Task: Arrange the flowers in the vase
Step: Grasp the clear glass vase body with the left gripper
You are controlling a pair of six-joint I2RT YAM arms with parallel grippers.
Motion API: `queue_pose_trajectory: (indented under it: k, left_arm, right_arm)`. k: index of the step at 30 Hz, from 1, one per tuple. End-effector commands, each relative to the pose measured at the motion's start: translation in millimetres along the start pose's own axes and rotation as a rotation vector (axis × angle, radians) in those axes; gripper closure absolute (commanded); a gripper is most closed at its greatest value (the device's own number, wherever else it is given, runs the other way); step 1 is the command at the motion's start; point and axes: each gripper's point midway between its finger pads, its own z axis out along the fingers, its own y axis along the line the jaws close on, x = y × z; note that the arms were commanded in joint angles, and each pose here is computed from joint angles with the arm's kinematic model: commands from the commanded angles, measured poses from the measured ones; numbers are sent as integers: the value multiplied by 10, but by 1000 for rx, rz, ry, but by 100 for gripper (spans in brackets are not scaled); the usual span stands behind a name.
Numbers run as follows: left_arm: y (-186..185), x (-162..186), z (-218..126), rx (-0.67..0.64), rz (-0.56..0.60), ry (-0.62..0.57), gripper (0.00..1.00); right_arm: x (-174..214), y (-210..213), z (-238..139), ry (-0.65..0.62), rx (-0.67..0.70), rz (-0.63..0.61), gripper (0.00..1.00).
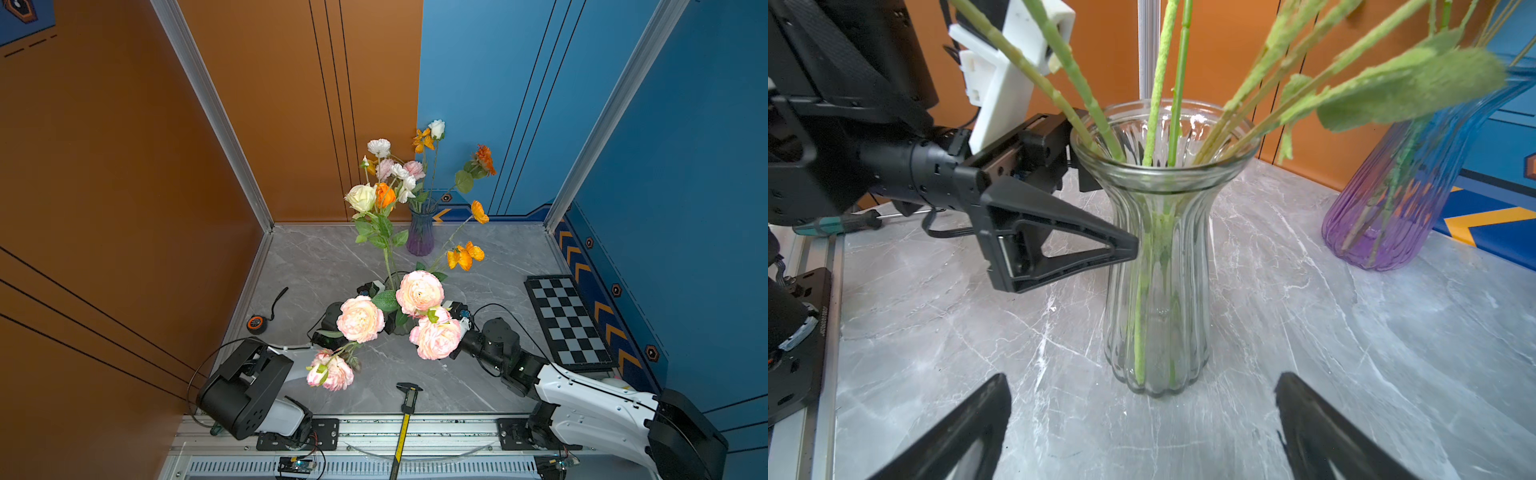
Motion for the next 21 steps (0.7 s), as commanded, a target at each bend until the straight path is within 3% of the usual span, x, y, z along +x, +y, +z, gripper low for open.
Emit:
queue_pose_trajectory:
  k: [1, 12, 21]
  left_arm:
    - [-40, -314, 101, 71, -12, -143, 2]
    - [-103, -329, 343, 102, 54, -151, 1]
    - [-123, -374, 380, 99, 99, -165, 16]
  right_arm:
    - [-202, 87, -13, -36, -45, 9, 0]
    - [-280, 221, 65, -17, -90, -15, 0]
    - [-287, 208, 99, -13, -82, -15, 0]
